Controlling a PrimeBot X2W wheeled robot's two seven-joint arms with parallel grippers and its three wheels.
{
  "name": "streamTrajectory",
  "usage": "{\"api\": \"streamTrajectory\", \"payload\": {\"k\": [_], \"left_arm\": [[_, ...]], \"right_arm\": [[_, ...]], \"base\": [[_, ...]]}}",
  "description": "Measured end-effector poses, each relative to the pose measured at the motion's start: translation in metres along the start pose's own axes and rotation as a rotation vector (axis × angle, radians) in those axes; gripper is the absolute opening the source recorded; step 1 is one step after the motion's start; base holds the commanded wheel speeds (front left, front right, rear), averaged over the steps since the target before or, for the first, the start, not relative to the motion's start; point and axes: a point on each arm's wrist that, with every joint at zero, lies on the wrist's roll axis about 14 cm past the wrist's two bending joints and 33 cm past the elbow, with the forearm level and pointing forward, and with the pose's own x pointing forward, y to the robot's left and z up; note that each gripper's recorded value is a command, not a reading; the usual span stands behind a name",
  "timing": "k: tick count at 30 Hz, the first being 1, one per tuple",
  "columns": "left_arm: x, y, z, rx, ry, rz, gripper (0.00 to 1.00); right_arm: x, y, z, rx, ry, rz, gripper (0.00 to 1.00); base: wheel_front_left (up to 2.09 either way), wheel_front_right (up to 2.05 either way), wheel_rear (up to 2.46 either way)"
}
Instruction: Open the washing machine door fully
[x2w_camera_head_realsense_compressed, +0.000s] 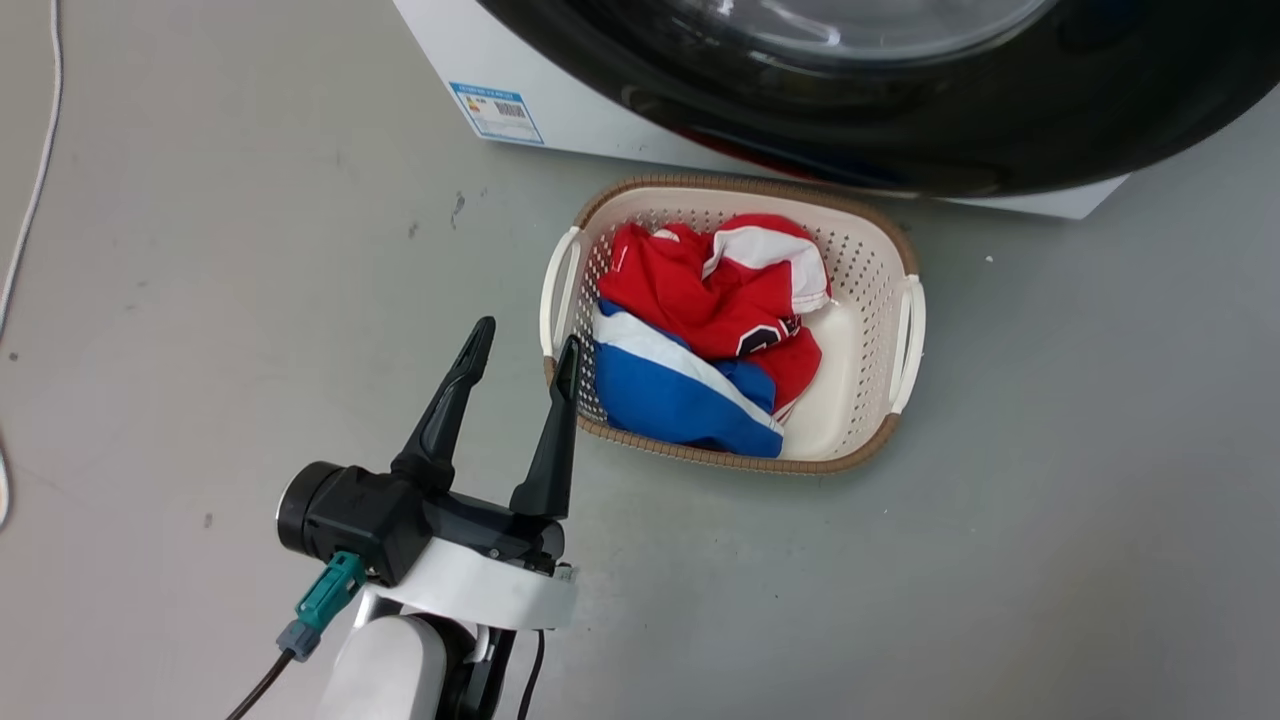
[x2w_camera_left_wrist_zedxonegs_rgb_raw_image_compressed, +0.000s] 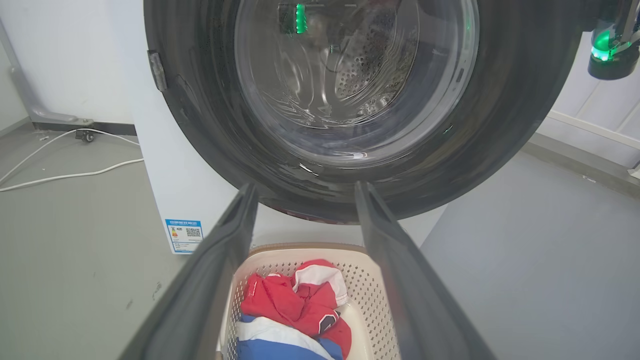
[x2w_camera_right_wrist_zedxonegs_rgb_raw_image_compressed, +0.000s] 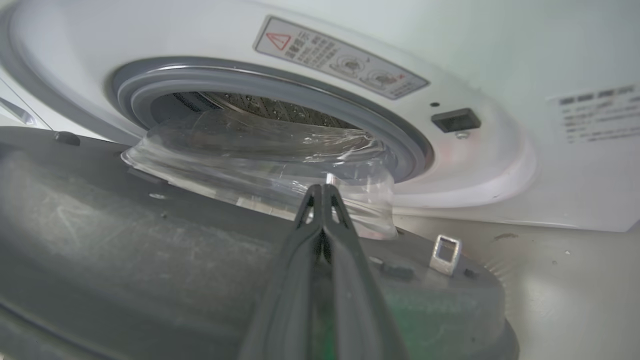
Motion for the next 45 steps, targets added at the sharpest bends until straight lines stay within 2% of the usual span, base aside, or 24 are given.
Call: {"api": "streamTrajectory", "payload": {"k": [29, 45], "left_arm": [[-0.089, -0.007, 0.054, 0.004, -0.128, 0.045, 1.00], [-0.122, -0.008, 0.062, 0.019, -0.165, 0.064, 1.00]], "right_arm": [[-0.098, 0.077, -0.145, -0.007, 0.227, 0.191, 0.00], [-0.111, 0.128, -0.228, -0.002, 0.358, 0.378, 0.00]], "base": [[0.00, 0.00, 0.00], [0.00, 0.00, 0.00]]}}
